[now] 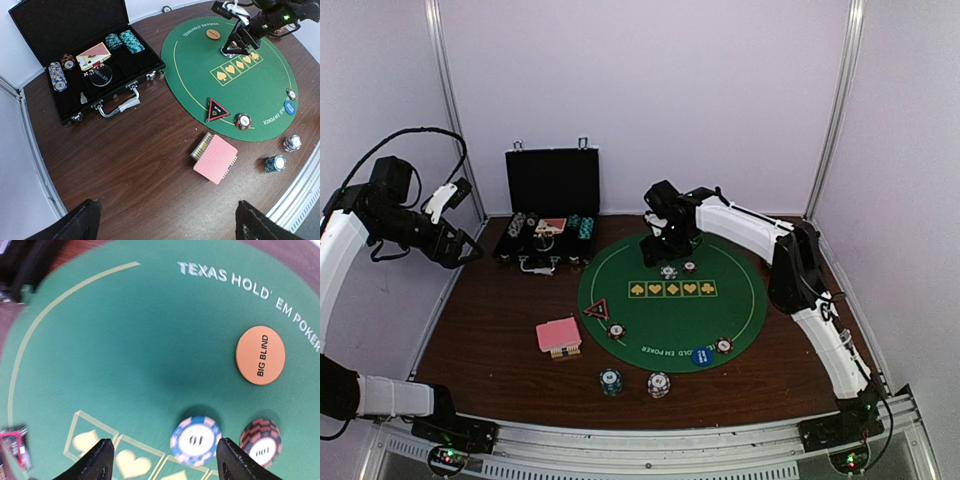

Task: Distribute texas hold em gaming equipment
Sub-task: Place the poker chips pile in the big blind area, then pick up the pile of poker chips from the pile of poker chips.

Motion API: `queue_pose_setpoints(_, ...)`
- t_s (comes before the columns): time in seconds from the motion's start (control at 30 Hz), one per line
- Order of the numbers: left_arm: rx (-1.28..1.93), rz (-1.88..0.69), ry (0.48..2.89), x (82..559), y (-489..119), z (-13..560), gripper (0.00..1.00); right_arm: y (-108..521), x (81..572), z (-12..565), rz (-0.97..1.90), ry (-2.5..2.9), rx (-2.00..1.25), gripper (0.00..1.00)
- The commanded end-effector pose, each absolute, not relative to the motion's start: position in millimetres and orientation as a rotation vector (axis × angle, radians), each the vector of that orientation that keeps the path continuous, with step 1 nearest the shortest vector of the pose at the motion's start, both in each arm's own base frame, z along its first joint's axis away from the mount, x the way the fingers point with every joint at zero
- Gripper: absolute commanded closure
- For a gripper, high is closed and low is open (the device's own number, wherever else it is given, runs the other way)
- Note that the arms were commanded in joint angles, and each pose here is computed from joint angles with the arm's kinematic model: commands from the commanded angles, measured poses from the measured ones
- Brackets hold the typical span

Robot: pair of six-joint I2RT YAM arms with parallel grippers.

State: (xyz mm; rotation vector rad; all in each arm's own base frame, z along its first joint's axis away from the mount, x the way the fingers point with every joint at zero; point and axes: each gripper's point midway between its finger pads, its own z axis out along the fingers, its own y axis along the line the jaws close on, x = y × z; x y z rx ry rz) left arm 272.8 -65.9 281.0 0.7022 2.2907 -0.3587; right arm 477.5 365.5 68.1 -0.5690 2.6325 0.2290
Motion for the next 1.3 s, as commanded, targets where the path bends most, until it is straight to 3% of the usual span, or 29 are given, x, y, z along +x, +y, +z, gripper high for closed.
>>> queue_pose_setpoints(0.0,0.700,-0.341,2.279,274,-64,286,0.03,389,445,146,0.307,2.507,-0.647,0.25)
queue_pose_setpoints(0.3,0.703,-0.332,2.266,270,-64,288,0.02,406,332,161,0.359,2.506,-0.819,0.17)
queue_pose_setpoints(0.7,0.718,-0.343,2.252,264,-66,290,0.02,392,178,99,0.345,2.679,-1.095,0.12)
queue_pose_setpoints(0.9,0.722,-0.335,2.248,264,-66,290,0.02,387,148,87,0.340,2.712,-1.162,0.12)
queue_pose_setpoints(1.27,0.726,-0.327,2.249,265,-65,290,0.02,382,137,65,0.319,2.750,-1.238,0.12)
